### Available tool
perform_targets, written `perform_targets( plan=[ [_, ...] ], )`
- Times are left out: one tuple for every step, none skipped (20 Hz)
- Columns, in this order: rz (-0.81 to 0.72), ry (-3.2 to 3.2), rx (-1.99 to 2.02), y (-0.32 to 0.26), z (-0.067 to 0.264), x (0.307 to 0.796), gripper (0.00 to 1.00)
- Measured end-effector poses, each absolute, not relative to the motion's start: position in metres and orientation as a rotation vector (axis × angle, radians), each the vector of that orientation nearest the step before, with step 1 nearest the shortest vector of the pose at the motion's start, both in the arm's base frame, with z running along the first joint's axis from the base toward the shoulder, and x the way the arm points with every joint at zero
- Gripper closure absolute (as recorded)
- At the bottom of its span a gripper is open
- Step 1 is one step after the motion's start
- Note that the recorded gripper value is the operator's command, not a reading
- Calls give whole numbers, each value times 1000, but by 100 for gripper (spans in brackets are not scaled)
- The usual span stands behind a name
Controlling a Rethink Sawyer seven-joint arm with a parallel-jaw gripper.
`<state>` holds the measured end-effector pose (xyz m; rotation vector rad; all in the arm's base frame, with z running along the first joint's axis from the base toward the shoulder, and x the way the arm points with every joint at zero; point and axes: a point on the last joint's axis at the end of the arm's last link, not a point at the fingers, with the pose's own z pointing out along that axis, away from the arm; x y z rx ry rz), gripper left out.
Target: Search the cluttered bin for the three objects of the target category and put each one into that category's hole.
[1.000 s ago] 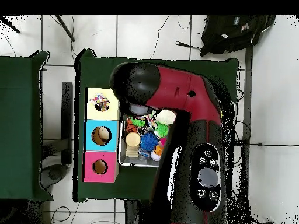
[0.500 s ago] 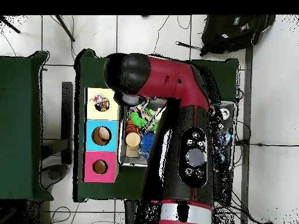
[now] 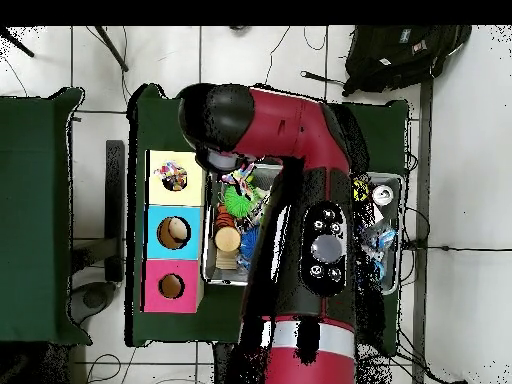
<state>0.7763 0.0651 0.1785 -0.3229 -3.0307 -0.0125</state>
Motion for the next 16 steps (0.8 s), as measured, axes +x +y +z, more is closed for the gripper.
perform_targets(
  plan=[
    [-12,-3031,-325,65,177,778,100],
    [-12,-3032,-327,65,175,781,100],
    [-12,-3032,-328,65,175,781,100],
    [-12,-3031,-329,65,175,782,100],
    [-11,-3032,-329,64,174,783,100],
    [-8,-3032,-330,63,174,784,100],
    [-4,-3032,-331,63,175,784,100],
    [2,-3033,-333,61,175,785,100],
    [11,-3034,-336,59,177,786,100],
    [14,-3035,-337,59,178,787,100],
    [18,-3035,-337,59,179,787,100],
    [22,-3035,-337,60,181,788,100],
    [24,-3035,-337,61,183,789,100],
    [26,-3035,-336,62,184,789,100],
    [31,-3033,-335,64,187,789,100],
    [35,-3030,-336,67,189,789,100]
  ],
)
